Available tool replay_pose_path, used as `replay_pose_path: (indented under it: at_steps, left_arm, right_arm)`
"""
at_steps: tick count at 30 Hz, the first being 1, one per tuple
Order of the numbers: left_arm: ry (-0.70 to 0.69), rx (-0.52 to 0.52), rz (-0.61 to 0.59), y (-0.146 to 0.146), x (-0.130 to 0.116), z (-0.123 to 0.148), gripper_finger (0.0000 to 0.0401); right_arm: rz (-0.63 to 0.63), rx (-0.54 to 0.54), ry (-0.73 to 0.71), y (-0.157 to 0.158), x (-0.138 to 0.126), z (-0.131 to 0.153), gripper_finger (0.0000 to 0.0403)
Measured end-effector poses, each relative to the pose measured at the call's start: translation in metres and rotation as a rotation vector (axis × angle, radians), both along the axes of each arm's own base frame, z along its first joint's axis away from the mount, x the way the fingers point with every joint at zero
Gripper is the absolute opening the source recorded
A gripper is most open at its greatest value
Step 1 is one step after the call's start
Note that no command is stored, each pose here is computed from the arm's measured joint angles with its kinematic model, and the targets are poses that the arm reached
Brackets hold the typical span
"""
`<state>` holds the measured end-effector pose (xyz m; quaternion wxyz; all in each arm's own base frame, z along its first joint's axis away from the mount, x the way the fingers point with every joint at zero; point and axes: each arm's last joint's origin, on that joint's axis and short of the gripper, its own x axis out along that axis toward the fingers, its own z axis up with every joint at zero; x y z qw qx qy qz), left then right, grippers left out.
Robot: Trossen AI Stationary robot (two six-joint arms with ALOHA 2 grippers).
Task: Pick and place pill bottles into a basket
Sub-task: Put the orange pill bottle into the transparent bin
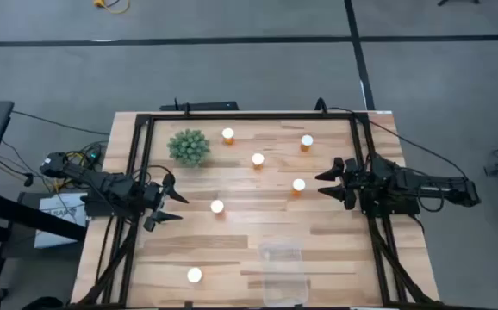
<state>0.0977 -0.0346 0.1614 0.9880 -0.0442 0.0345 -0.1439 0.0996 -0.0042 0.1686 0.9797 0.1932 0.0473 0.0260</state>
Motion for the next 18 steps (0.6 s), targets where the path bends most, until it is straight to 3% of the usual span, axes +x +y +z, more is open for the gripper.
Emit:
replay_pose_path:
  at_steps: [11, 18]
  left_arm:
    - [0.000, 0.000, 0.001, 0.000, 0.000, 0.000, 0.0242]
    - [0.000, 0.000, 0.000, 0.000, 0.000, 0.000, 0.0242]
  right_arm:
    - [-0.016, -0.199, -0.043, -0.001, -0.003, 0.016, 0.0260]
    - [-0.125, -0.244, 0.117, -0.002, -0.002, 0.009, 0.0260]
